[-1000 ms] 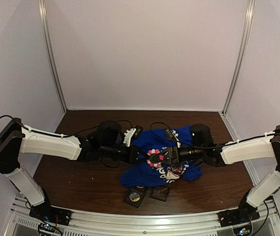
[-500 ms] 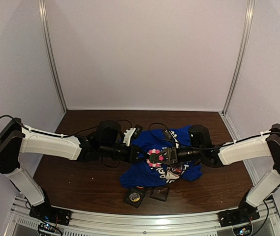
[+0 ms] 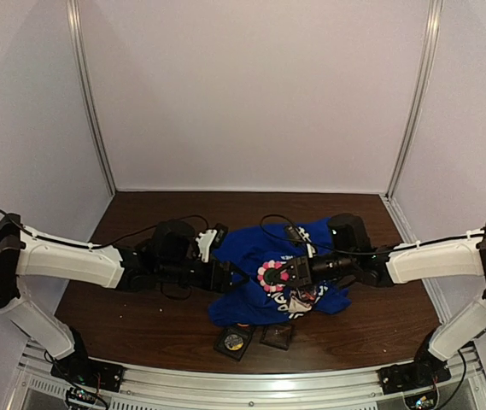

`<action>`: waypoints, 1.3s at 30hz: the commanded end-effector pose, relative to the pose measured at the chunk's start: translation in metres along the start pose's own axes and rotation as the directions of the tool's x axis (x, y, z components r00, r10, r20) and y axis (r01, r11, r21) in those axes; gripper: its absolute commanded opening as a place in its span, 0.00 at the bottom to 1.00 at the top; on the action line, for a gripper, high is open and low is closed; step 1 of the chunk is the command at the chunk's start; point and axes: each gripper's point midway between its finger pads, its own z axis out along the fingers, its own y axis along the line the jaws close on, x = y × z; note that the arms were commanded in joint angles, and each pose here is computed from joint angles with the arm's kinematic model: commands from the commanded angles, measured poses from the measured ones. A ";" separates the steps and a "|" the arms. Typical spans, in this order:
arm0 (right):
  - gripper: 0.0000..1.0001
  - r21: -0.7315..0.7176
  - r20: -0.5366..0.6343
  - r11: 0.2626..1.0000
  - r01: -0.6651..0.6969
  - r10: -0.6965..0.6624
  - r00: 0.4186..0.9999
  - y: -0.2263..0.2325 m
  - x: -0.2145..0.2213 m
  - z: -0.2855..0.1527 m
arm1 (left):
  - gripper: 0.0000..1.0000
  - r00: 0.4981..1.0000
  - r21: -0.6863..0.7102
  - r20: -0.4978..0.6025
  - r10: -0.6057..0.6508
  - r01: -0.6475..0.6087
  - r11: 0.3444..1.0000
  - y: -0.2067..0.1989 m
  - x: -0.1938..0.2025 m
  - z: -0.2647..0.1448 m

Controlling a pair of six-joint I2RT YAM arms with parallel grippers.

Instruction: Remove the brooch from the garment

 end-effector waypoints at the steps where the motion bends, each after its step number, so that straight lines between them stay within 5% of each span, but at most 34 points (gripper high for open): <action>1: 0.00 0.064 -0.017 0.997 0.039 -0.038 0.999 0.001 -0.003 -0.007 | 0.81 0.999 -0.034 -0.036 -0.001 -0.001 0.999 0.014 0.020 -0.002; 8: 0.00 0.080 -0.021 0.996 0.043 -0.041 0.999 0.002 -0.002 -0.012 | 0.80 0.997 -0.027 -0.077 0.008 -0.010 1.000 0.018 0.030 0.006; 24: 0.00 0.156 -0.036 0.987 0.026 -0.020 0.999 -0.009 0.004 -0.019 | 0.01 0.998 0.027 -0.069 -0.001 0.002 1.000 0.007 0.022 0.017; 39: 0.00 0.221 -0.026 0.975 0.012 -0.006 1.000 -0.011 0.010 -0.036 | 0.00 1.000 -0.043 0.004 -0.025 0.025 0.999 0.012 -0.005 0.016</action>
